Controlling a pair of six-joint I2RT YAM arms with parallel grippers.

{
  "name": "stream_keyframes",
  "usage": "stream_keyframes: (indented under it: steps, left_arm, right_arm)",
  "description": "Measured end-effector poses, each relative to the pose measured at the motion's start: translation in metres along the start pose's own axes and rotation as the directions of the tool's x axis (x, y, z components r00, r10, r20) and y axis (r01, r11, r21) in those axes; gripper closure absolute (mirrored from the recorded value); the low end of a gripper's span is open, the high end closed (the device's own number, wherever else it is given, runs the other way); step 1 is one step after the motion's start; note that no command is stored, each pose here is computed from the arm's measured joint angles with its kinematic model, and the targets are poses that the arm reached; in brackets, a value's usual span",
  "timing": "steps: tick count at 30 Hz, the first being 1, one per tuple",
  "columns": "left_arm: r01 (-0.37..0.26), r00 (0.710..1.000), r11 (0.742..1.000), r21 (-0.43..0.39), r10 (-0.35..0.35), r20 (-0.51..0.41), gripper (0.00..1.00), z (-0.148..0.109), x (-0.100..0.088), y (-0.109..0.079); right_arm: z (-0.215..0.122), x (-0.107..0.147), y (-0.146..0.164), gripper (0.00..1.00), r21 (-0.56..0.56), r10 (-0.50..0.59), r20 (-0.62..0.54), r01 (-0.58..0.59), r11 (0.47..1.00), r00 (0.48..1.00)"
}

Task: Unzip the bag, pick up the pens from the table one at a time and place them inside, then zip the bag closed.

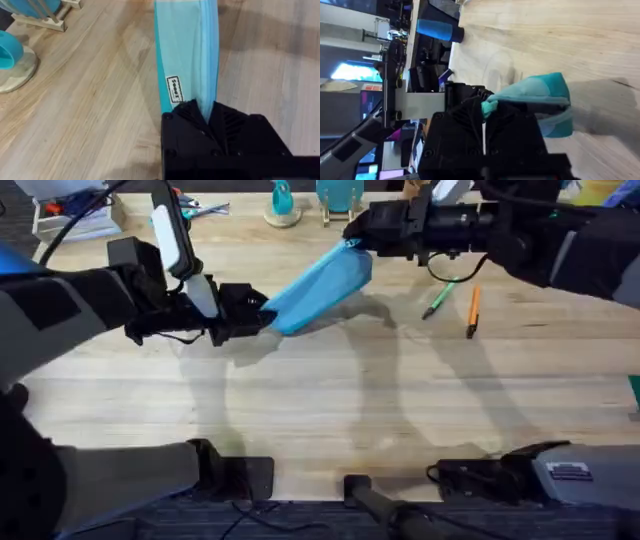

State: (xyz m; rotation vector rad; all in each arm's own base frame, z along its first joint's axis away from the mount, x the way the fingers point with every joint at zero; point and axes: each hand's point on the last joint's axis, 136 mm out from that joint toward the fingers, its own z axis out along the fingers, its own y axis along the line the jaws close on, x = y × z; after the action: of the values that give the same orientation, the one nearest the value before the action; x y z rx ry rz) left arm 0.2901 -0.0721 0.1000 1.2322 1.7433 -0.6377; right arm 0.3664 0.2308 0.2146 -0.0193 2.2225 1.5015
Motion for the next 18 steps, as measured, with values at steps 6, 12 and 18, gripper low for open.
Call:
stream_keyframes:
  steps: [6, 12, 18]
  left_arm:
    - [-0.003, 1.0, 1.0, 0.009, 0.003, 0.016, 0.959, 0.001, -0.004, -0.002]
    - [-0.004, 0.999, 1.0, 0.012, 0.004, 0.032, 0.959, 0.001, -0.006, -0.002]
    - [-0.005, 0.999, 1.0, 0.016, 0.004, 0.038, 0.959, 0.002, -0.008, -0.003]
  right_arm:
    - [-0.006, -0.004, 0.0, 0.97, -0.004, 0.005, 0.007, -0.005, 1.0, 1.0]
    - [-0.012, -0.006, 0.006, 0.969, -0.015, -0.008, 0.017, 0.008, 1.0, 1.0]
    - [-0.02, -0.011, 0.014, 0.969, -0.025, -0.027, 0.042, 0.029, 0.999, 0.999]
